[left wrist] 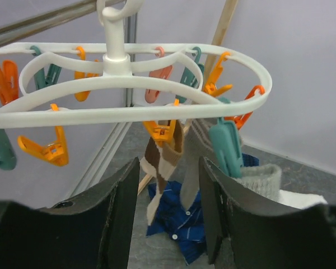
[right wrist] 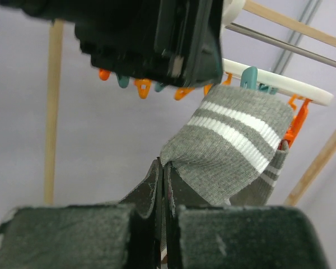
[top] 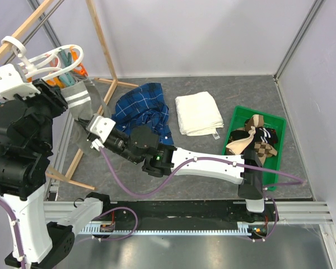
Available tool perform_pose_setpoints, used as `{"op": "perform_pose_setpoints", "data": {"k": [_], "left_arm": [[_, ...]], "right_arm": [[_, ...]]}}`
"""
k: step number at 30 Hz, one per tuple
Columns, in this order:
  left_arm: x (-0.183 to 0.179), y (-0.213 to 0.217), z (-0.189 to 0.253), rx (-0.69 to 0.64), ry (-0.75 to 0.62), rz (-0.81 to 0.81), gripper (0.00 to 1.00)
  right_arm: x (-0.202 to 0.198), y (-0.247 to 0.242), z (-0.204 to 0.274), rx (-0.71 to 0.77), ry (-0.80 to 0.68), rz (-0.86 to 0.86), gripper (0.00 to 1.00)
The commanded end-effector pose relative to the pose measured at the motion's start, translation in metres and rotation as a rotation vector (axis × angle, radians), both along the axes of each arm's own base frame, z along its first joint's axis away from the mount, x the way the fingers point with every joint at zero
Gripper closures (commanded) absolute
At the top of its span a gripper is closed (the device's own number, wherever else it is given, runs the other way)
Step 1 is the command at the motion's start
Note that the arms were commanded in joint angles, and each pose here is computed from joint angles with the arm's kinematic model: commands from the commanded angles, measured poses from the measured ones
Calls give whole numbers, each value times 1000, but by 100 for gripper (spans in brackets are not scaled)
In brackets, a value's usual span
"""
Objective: Remove the socks clipped to the hanger
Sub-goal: Remove the sock from the hanger.
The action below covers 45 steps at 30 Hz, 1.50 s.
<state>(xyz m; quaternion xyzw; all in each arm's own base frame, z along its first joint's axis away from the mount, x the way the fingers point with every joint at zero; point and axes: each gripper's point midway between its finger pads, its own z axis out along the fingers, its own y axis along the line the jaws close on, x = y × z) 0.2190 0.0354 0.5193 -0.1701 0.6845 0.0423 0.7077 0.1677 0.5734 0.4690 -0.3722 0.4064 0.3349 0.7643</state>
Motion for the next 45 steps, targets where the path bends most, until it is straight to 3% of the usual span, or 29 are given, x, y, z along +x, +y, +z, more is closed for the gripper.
{"op": "perform_pose_setpoints", "data": {"k": [1, 9, 17, 41, 43, 45], "left_arm": [[1, 12, -6, 76, -7, 56, 47], [7, 29, -37, 43, 37, 189, 50], [38, 6, -49, 8, -9, 80, 50], [82, 31, -75, 88, -8, 292, 48], [83, 34, -77, 100, -3, 309, 50], [82, 35, -76, 113, -7, 312, 62]], "right_arm": [[19, -16, 24, 60, 20, -92, 100], [50, -36, 27, 88, 81, -127, 100], [44, -45, 36, 97, 72, -102, 100], [43, -43, 44, 97, 59, -91, 100], [43, -42, 44, 97, 60, -92, 100], [46, -42, 44, 99, 63, -97, 100]]}}
